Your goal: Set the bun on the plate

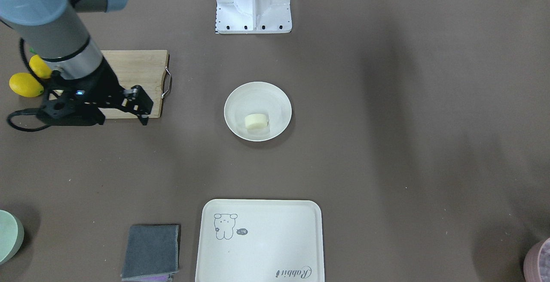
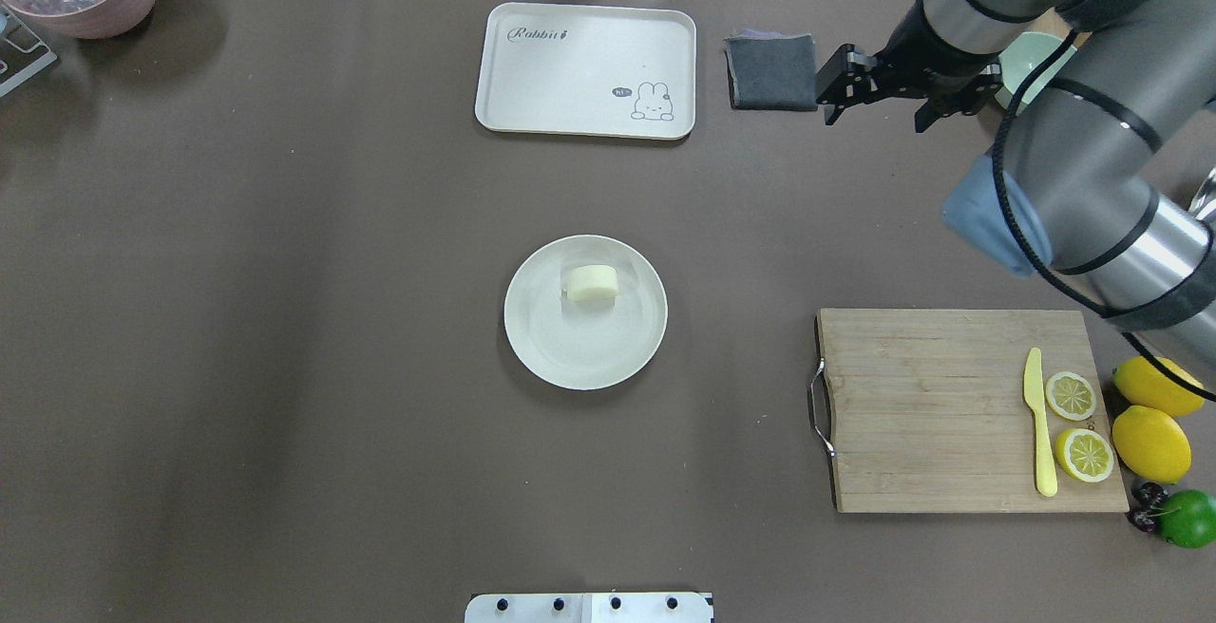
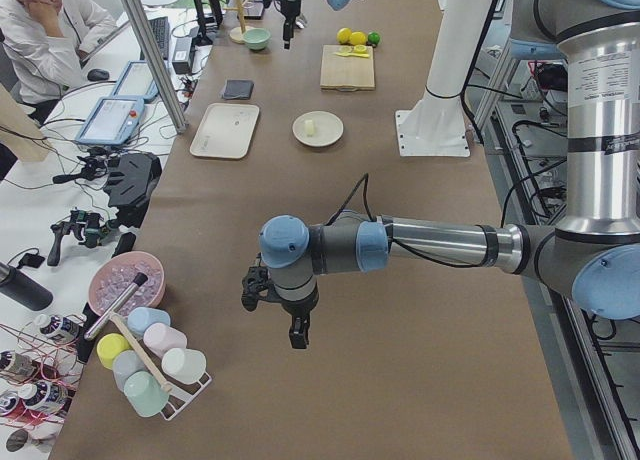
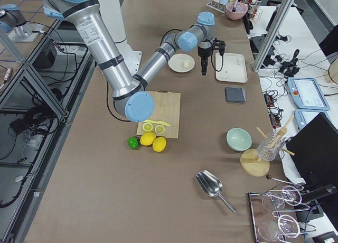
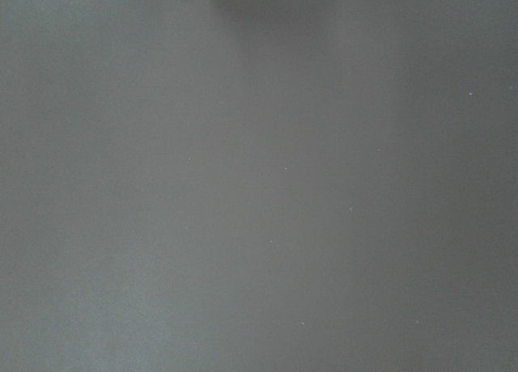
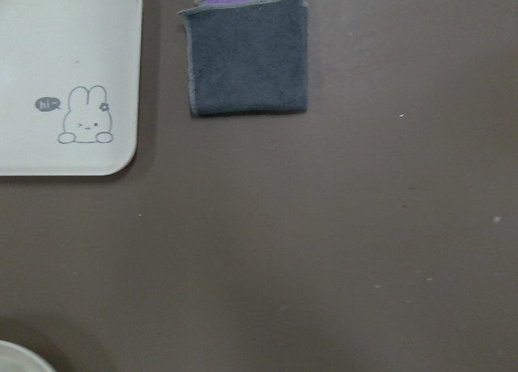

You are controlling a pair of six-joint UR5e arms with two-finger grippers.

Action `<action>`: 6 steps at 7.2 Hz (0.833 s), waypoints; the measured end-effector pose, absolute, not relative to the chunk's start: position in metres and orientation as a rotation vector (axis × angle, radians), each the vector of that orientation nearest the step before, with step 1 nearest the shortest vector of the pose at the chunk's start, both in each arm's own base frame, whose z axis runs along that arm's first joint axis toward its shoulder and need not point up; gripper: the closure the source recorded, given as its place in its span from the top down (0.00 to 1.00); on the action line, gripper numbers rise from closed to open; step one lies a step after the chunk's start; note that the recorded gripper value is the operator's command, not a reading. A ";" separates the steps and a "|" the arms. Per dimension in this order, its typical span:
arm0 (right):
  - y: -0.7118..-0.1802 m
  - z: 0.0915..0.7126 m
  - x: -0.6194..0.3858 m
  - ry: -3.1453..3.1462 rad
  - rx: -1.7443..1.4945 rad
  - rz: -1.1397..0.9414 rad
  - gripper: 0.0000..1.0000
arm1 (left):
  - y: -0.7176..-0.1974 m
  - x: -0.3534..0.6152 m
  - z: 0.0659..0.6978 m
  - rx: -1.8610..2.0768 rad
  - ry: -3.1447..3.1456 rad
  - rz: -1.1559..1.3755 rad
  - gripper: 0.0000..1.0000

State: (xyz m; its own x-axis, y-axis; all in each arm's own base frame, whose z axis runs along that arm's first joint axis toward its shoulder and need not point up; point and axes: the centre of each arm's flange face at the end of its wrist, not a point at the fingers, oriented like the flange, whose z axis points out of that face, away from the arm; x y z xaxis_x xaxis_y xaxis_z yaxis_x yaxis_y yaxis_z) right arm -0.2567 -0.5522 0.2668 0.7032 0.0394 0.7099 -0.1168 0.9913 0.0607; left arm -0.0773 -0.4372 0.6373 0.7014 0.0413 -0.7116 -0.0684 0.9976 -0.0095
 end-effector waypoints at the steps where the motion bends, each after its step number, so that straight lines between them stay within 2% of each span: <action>1: -0.549 0.308 -0.205 -0.748 0.099 0.023 1.00 | -0.439 -0.074 0.636 -0.033 0.839 0.055 0.98; 4: -0.495 0.484 -0.061 -0.678 0.003 -0.123 1.00 | -0.445 -0.073 0.632 -0.025 0.870 0.053 0.98; 6: -0.442 0.571 0.003 -0.649 -0.074 -0.138 1.00 | -0.444 -0.073 0.634 -0.029 0.871 0.050 0.98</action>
State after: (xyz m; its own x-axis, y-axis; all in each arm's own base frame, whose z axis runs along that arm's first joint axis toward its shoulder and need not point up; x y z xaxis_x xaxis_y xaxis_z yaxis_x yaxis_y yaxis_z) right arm 0.0030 -0.4418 0.5710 0.7877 -0.1052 0.6070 0.1513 0.9882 -0.0250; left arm -0.0726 -0.4436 0.6337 0.6434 0.0318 -0.7649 -0.0558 0.9984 -0.0054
